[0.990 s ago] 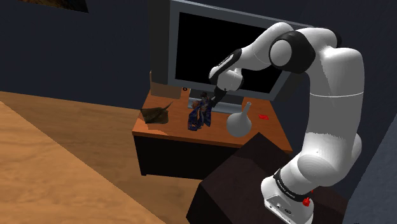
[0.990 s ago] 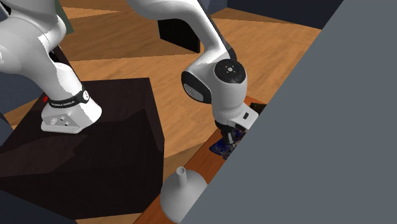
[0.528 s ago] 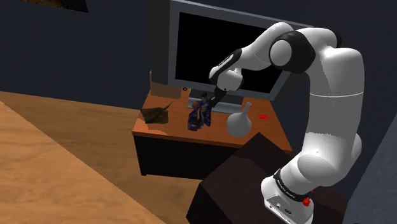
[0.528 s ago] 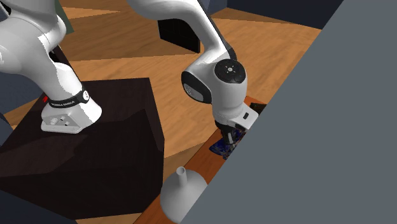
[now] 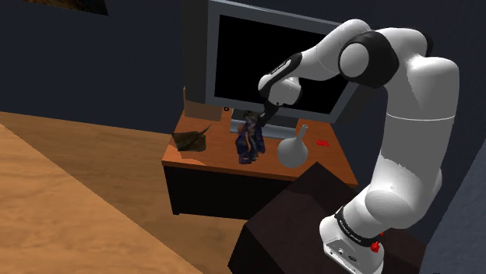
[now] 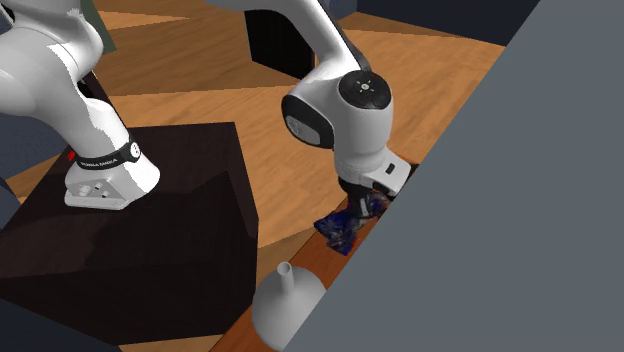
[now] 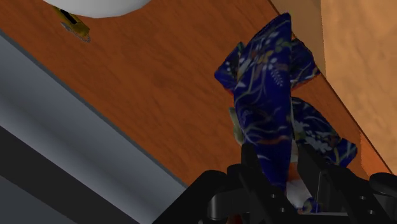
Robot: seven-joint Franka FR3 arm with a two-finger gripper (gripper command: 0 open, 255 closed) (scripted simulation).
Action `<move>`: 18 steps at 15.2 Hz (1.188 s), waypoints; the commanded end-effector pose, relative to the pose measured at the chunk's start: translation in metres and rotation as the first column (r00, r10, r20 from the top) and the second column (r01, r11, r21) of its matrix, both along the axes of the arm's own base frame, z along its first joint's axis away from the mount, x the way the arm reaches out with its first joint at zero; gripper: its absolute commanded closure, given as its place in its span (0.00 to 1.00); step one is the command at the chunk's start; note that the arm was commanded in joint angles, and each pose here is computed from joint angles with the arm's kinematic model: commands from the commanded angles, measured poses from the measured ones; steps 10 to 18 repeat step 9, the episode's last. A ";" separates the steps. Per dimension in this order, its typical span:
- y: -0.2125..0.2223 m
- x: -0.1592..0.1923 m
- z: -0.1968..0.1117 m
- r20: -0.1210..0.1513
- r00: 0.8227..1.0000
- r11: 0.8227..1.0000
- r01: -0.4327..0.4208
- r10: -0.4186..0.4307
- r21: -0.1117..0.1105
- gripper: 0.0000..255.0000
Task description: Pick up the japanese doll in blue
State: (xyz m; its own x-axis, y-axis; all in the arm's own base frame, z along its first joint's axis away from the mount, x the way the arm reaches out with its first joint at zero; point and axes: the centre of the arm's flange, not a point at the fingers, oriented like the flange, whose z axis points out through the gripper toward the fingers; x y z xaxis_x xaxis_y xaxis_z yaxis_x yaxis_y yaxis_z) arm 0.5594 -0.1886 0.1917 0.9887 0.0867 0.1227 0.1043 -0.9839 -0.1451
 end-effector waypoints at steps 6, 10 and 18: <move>0.000 0.001 0.039 0.001 1.000 1.000 0.000 0.000 0.000 1.00; 0.000 0.001 0.045 0.001 1.000 1.000 0.000 0.000 0.000 1.00; 0.000 0.001 0.045 0.001 1.000 1.000 0.000 0.000 0.000 1.00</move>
